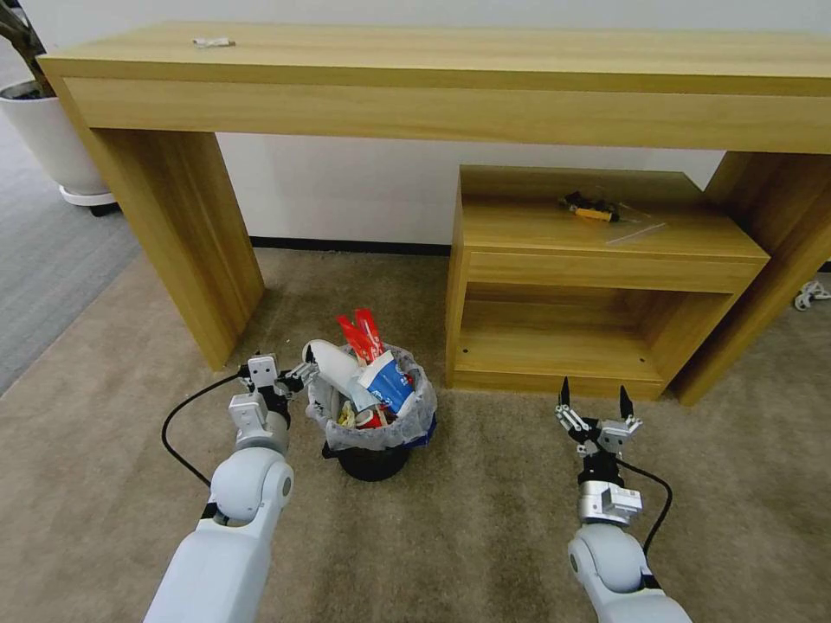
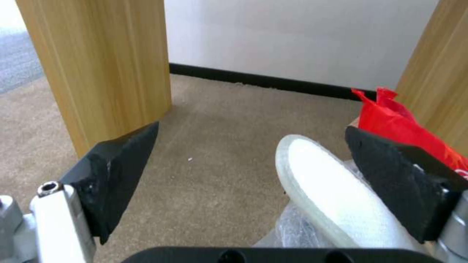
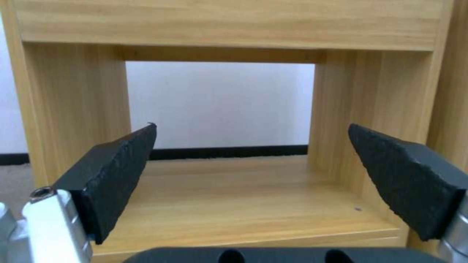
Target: Pick up the trash bin and place the garbage on the floor into it.
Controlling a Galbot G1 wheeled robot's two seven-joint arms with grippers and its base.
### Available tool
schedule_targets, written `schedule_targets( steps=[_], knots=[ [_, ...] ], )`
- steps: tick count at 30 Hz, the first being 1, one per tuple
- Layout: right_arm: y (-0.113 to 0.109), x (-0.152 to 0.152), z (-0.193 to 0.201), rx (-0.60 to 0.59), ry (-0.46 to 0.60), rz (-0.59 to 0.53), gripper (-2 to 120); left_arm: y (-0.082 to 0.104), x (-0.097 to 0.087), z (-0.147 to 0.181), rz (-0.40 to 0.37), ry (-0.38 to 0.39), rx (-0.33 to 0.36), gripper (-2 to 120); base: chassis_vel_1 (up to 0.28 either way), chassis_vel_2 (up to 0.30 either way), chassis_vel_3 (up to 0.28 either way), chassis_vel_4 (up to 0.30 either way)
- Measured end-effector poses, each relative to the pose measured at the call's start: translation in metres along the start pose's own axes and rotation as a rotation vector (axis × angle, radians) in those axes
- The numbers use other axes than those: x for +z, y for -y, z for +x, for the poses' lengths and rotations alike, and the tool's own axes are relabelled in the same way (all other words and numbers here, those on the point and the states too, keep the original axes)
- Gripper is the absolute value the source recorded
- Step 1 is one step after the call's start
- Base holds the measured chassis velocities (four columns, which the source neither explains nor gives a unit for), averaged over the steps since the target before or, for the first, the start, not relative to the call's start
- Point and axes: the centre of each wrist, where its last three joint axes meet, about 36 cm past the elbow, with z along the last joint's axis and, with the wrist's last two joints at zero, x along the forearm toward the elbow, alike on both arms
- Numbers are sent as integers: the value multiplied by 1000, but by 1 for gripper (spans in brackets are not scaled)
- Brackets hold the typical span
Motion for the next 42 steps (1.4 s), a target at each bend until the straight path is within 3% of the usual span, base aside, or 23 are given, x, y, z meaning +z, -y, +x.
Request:
schedule_targets(
  steps=[15,22,42],
  knots=[
    [-1,5,-9,17,22,-4,100,-7,-4,4,-10,49,-5,100,0,0,0,0],
    [0,6,-19,21,30,-5,100,-13,4,0,-23,41,-2,100,0,0,0,0],
    [-8,0,-18,-1,31,-17,100,-4,-3,2,4,35,17,100,0,0,0,0]
  ],
)
